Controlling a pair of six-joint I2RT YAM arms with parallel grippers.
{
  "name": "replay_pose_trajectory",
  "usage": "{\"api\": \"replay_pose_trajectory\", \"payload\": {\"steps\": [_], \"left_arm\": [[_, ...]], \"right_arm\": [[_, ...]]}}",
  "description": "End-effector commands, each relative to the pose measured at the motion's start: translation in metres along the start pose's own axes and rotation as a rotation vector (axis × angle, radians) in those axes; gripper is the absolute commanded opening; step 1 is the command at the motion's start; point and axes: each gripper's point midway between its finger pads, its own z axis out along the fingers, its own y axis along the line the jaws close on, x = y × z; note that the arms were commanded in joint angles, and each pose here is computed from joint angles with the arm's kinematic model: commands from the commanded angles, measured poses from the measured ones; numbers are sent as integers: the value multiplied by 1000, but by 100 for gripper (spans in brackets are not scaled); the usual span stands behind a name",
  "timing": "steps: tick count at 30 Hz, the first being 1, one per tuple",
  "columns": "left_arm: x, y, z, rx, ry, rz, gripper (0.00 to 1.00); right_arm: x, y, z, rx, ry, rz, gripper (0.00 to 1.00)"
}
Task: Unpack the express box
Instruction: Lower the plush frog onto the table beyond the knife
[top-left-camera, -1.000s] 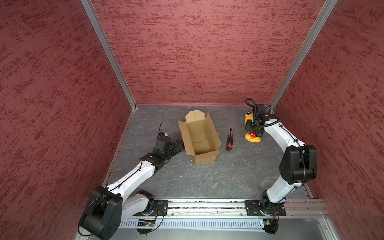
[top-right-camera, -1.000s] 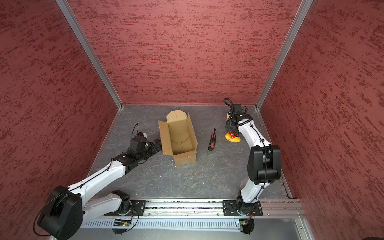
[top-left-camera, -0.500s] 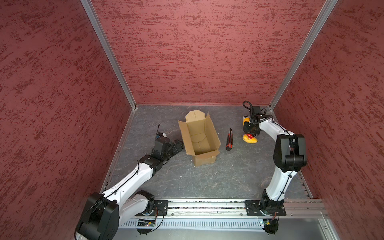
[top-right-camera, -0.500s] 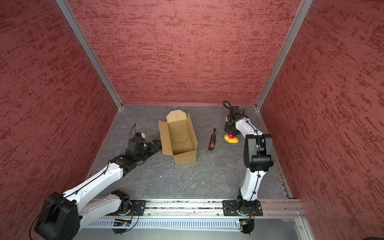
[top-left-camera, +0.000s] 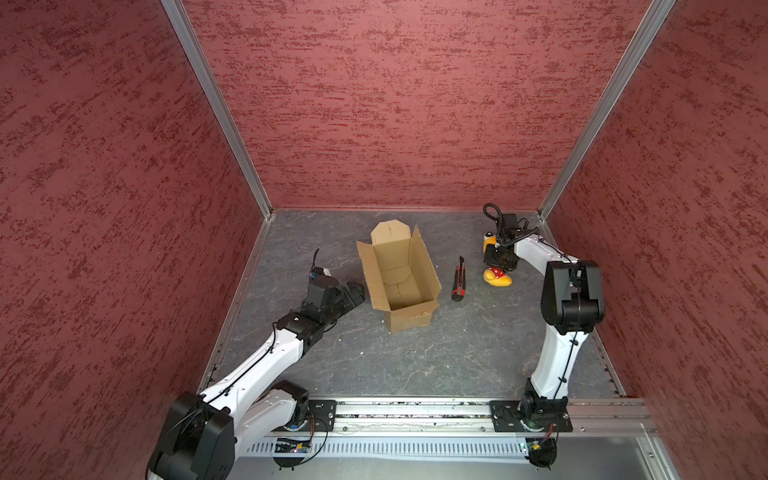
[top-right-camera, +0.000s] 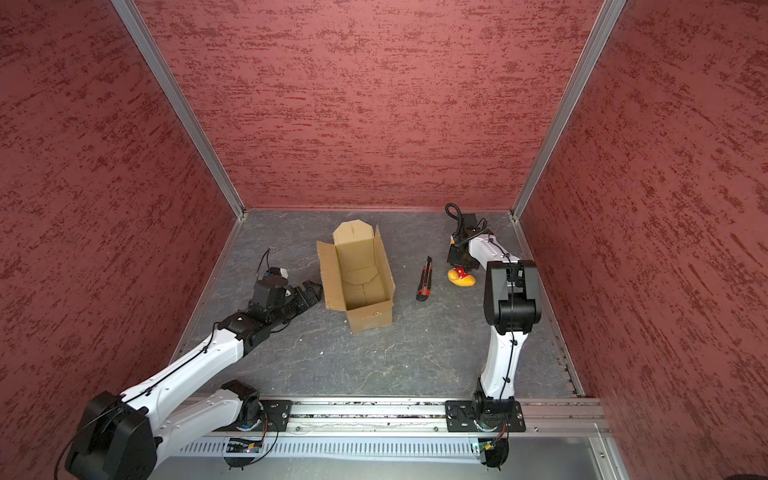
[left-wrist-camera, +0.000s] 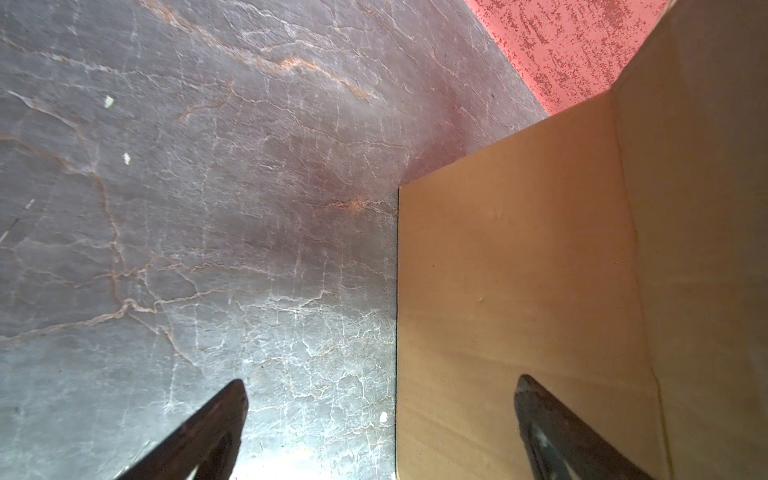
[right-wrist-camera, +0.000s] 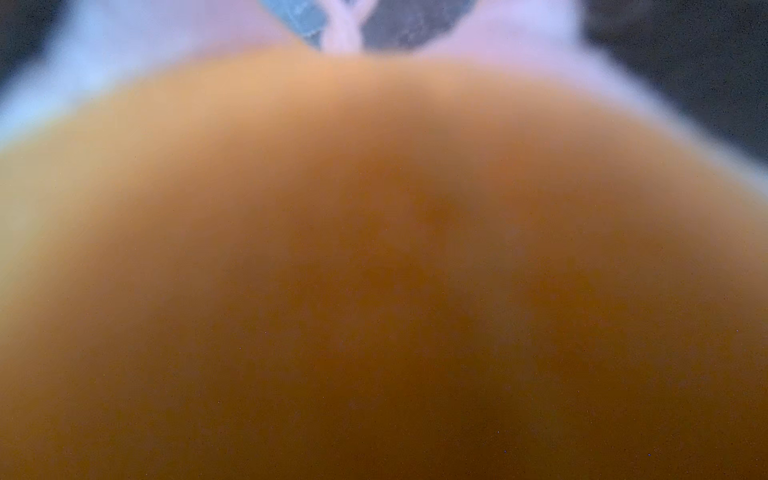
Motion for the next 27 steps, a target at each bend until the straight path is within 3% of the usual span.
{"api": "replay_pose_trajectory", "payload": {"steps": [1,17,27], "left_arm": [[1,6,0,-13,-4,-2,100],[2,5,0,-11,6,4,100],[3,5,0,-14,8,4,100]], "right_arm": [[-12,1,1,-13,-27,-3,16],[4,0,21,-15,26,-5,23],[10,-2,28,-9,46,-6,38]]}}
